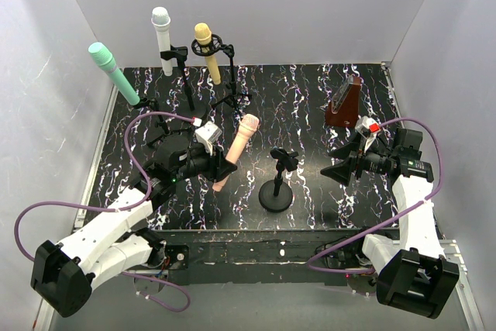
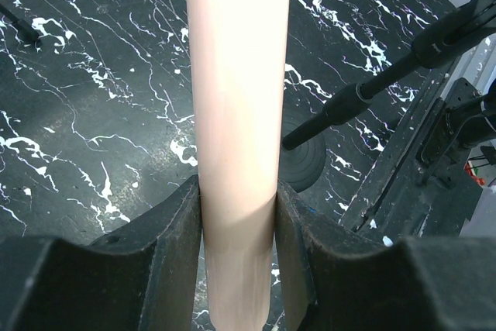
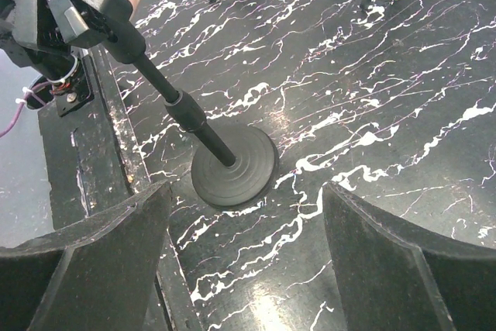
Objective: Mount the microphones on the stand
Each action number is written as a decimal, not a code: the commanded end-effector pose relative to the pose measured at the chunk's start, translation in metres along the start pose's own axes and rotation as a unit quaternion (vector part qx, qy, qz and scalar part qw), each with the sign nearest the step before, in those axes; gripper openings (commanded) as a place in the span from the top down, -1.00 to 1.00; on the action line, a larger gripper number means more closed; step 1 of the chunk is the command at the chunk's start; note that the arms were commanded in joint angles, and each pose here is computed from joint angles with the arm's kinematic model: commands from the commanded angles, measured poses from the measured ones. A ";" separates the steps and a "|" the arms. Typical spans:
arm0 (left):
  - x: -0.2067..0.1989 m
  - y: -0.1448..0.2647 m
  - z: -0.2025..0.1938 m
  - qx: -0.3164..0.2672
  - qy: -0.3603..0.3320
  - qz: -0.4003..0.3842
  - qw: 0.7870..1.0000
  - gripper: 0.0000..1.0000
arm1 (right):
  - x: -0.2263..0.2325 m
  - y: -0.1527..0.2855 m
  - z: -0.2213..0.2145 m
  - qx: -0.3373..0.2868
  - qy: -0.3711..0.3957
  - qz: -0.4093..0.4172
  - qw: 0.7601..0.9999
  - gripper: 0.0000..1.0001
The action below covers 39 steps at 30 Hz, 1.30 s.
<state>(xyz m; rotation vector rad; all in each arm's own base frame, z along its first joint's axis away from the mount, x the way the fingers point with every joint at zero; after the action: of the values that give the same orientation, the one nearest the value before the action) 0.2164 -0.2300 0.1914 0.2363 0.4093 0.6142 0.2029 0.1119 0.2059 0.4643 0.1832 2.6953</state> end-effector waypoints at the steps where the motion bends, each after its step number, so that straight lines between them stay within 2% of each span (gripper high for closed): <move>1: -0.009 0.004 0.013 -0.029 -0.012 -0.019 0.999 1.00 | 0.005 0.000 0.001 -0.011 0.004 0.015 1.000 -0.70; 39: -0.020 0.006 0.019 -0.047 -0.002 -0.047 0.998 1.00 | 0.007 -0.002 -0.003 -0.017 0.002 0.028 0.999 -0.70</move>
<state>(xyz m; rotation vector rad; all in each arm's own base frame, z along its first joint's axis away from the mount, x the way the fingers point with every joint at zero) 0.2092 -0.2365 0.2024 0.1790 0.4229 0.5642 0.1997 0.1143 0.2042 0.4566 0.1614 2.7238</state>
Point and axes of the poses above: each gripper's point midway between its finger pads, its own y axis back along the fingers, its own x axis along the line the jaws close on, z = x × y, the point moved 1 cm from there along y, back along the fingers
